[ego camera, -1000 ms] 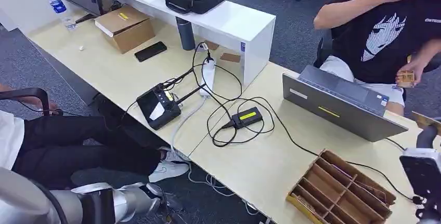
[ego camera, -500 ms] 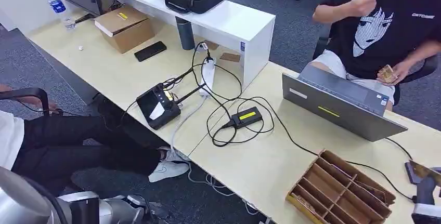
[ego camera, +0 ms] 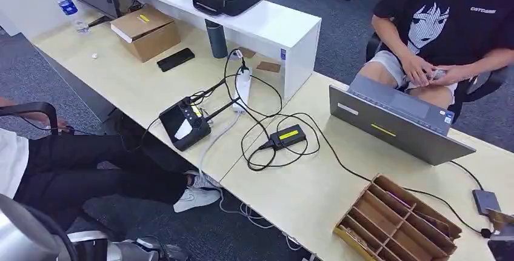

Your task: Pass the card to the sensor for recognition and then transmit it.

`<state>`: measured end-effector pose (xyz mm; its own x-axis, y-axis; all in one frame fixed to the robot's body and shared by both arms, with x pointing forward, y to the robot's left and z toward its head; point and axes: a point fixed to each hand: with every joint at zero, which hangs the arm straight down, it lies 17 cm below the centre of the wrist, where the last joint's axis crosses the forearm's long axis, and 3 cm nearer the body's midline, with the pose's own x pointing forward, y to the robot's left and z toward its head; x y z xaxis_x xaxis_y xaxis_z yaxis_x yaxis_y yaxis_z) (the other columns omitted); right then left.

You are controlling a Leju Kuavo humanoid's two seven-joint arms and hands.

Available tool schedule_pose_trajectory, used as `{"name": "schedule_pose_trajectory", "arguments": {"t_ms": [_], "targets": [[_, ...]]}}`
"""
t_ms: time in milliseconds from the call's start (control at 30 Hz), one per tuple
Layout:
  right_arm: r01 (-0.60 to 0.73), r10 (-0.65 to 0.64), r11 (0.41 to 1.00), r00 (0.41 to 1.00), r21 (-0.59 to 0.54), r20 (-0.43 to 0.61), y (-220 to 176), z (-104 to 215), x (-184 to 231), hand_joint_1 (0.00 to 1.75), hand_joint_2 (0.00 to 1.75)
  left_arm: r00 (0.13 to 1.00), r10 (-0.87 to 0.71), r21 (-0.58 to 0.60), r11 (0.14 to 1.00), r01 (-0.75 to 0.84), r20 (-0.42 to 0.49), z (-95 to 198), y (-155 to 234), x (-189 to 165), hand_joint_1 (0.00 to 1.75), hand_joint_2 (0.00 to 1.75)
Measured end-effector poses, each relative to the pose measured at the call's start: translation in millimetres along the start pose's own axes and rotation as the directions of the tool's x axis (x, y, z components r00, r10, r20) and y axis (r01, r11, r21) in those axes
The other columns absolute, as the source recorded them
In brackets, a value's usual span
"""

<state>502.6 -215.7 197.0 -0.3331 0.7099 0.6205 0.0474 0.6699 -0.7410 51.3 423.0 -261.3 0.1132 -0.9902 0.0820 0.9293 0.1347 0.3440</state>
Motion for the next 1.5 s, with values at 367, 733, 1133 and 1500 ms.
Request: {"name": "schedule_pose_trajectory", "arguments": {"t_ms": [367, 733, 1133, 1500], "targets": [[-0.17, 0.17, 0.985, 0.985, -0.018, -0.012, -55.1, 10.1, -25.2, 1.75, 1.75, 0.998, 0.049, 0.01, 0.999, -0.048, -0.047, 10.3, -25.8, -12.8, 0.0, 1.75], [-0.288, 0.27, 0.935, 0.956, 0.206, 0.111, -62.2, 20.2, -29.5, 1.75, 1.75, 0.998, 0.025, -0.01, 1.0, -0.026, -0.057, 18.3, -36.3, -26.0, 0.0, 1.75], [-0.376, 0.251, 0.701, 0.926, 0.606, 0.283, -59.7, 38.2, -24.8, 1.75, 1.75, 0.999, -0.05, -0.023, 0.999, 0.05, -0.006, 21.5, -30.6, -32.2, 0.0, 1.75], [-0.394, 0.277, 0.53, 0.917, 0.751, 0.286, -53.7, 75.3, -49.3, 1.75, 1.75, 0.986, -0.159, -0.035, 0.986, 0.161, 0.052, 16.6, -11.2, -29.1, 0.0, 1.75]]}}
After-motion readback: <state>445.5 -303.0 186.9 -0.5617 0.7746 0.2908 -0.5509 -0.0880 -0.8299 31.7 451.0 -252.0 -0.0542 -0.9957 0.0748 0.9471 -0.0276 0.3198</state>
